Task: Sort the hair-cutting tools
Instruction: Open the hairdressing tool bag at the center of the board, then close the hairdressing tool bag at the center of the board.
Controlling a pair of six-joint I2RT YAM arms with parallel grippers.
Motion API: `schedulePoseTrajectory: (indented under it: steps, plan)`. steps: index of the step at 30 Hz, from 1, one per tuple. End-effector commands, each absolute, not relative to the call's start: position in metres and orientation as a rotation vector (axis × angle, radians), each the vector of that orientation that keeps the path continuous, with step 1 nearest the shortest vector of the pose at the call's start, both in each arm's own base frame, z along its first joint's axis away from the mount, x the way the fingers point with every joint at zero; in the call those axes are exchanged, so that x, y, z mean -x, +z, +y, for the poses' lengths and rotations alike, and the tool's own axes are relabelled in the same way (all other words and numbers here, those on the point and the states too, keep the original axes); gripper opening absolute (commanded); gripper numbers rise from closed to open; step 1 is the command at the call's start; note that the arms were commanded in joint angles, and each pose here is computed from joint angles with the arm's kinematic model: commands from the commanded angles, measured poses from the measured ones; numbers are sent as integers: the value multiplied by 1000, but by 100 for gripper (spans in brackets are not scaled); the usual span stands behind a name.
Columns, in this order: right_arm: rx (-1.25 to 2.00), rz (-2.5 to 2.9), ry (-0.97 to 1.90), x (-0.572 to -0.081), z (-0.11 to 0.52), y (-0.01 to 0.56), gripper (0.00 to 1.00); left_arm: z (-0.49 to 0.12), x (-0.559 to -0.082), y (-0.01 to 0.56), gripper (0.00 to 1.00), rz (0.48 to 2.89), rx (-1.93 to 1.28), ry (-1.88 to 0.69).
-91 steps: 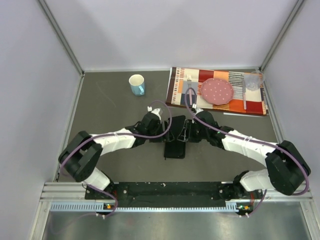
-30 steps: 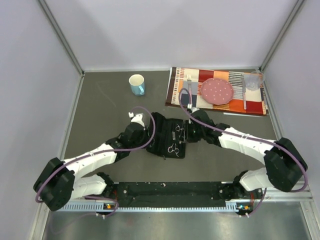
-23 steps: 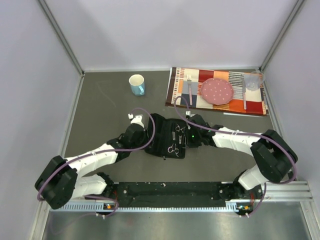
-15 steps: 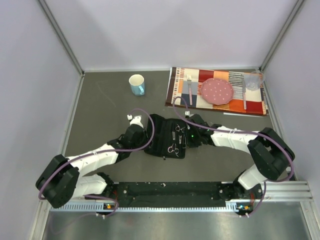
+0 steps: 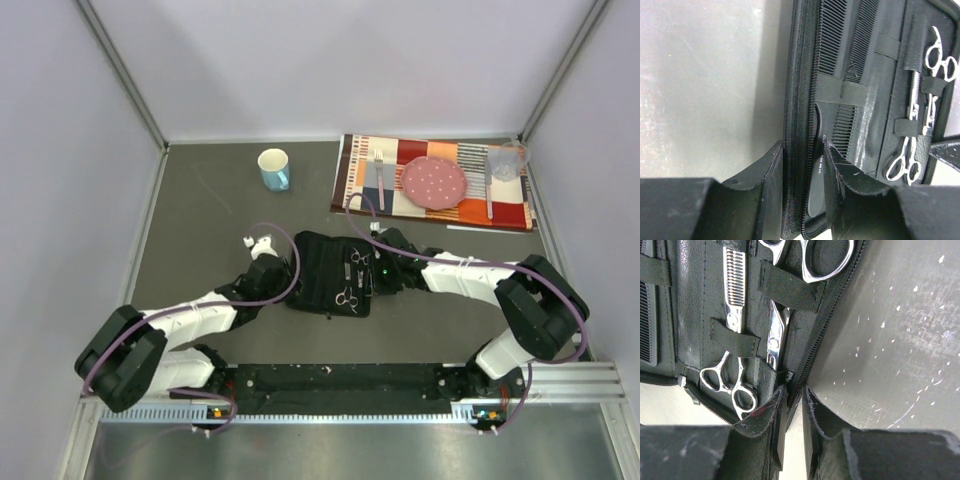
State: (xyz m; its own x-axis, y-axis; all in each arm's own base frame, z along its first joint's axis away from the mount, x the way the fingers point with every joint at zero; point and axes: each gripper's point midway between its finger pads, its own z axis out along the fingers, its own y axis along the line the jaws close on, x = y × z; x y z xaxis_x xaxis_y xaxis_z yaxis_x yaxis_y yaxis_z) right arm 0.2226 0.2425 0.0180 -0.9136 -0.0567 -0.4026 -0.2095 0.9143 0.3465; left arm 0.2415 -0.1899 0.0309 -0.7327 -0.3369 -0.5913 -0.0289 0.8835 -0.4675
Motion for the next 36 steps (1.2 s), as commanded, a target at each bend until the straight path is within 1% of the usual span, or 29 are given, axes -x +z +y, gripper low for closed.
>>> schedulePoseTrajectory:
  steps: [1,4,7,10,14,15,17,18,19,22,23,25,26,28,29,32,36]
  plan:
    - [189,2702,482,-225,240,-7,16,-159,-220,-22,33,2495,383,-355]
    - [190,2698,499,-225,242,-4,16,-167,-219,-25,33,2506,384,-408]
    - [183,2678,524,-228,245,4,16,-183,-223,-7,33,2487,307,-505]
    - [187,2653,551,-231,250,15,17,-203,-235,38,35,2387,198,-641]
    - [193,2624,570,-236,255,28,17,-234,-234,102,45,2239,-20,-873]
    - [188,2611,576,-238,255,34,17,-239,-231,112,51,2211,-63,-914]
    - [186,2596,582,-240,256,39,19,-253,-223,137,58,2136,-184,-1034]
    - [180,2580,590,-242,257,47,20,-258,-220,143,64,2111,-225,-1070]
    - [165,2572,579,-243,255,50,21,-263,-216,146,66,2102,-268,-1104]
    - [117,2517,541,-249,246,71,31,-277,-206,150,71,2076,-381,-1200]
    - [99,2503,521,-251,242,76,36,-281,-206,153,72,2056,-395,-1221]
    - [42,2449,470,-254,228,95,44,-286,-206,146,72,2075,-413,-1248]
    - [23,2431,453,-255,223,101,51,-289,-206,146,72,2076,-412,-1262]
    - [-11,2387,423,-256,211,113,55,-296,-210,142,72,2078,-413,-1281]
    - [-13,2351,443,-253,208,126,58,-299,-211,141,68,2083,-404,-1292]
    - [6,2315,488,-243,203,141,59,-306,-218,133,57,2105,-382,-1291]
    - [30,2286,586,-223,201,148,59,-319,-217,129,56,2094,-413,-1368]
